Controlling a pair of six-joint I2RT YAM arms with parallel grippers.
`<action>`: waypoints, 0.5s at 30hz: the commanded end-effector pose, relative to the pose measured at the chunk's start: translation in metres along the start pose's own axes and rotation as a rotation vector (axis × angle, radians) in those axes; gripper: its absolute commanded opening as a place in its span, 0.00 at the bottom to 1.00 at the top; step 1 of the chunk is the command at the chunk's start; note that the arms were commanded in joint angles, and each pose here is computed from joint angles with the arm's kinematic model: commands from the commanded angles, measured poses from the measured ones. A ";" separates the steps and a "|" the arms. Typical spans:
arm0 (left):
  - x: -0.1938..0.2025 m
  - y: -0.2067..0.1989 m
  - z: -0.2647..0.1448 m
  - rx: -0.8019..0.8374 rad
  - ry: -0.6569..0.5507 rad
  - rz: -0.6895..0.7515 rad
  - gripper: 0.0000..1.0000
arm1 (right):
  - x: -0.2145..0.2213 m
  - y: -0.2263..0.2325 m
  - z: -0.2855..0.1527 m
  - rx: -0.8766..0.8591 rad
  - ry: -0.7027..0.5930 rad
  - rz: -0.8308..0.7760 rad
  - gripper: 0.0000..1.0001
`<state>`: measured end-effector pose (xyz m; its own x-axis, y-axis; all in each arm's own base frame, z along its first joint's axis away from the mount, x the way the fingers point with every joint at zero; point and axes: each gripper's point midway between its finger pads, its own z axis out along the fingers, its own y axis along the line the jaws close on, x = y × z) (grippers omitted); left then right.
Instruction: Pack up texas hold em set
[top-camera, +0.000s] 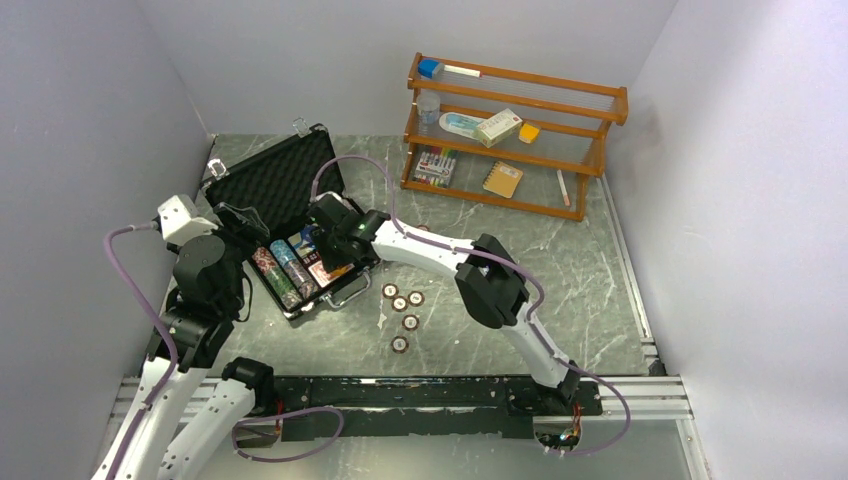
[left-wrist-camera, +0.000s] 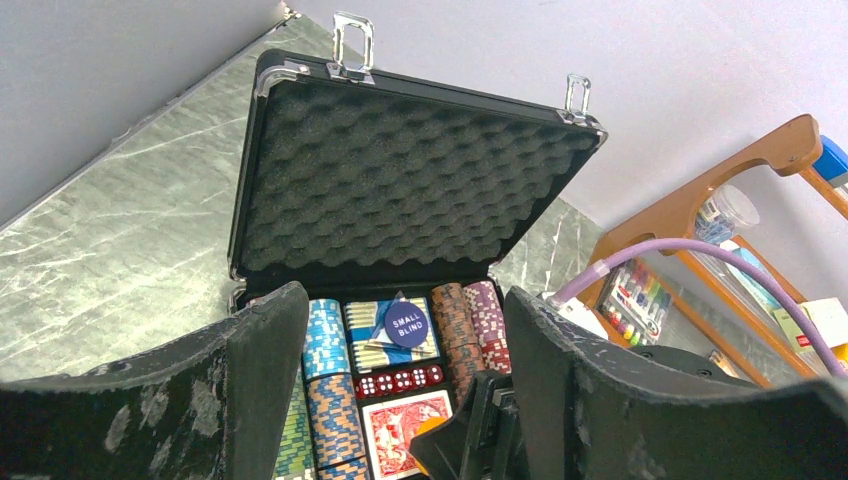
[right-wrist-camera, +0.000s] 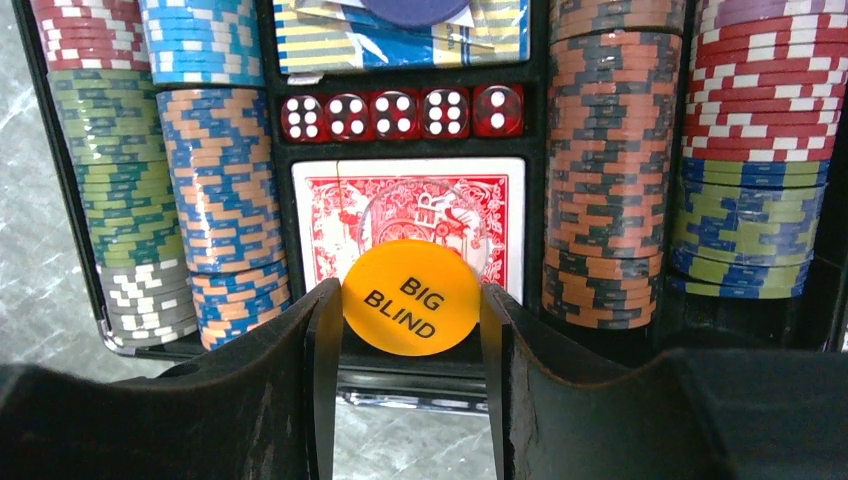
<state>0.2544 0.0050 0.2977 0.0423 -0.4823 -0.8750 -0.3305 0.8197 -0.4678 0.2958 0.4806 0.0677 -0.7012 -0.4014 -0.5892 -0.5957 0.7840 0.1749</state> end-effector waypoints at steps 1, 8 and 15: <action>0.000 0.000 0.001 -0.007 -0.003 0.000 0.75 | -0.010 0.004 0.009 -0.004 -0.032 -0.021 0.50; 0.001 0.000 0.001 -0.009 0.001 0.003 0.75 | -0.011 0.006 0.011 -0.010 -0.028 -0.035 0.61; 0.001 0.000 0.002 -0.008 0.004 0.006 0.82 | -0.038 0.018 -0.023 -0.074 -0.126 -0.017 0.71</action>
<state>0.2563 0.0043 0.2951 0.0321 -0.4792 -0.8771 -0.3356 0.8214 -0.4611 0.3005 0.4901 0.0595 -0.6857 -0.4133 -0.5991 -0.6158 0.7683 0.1748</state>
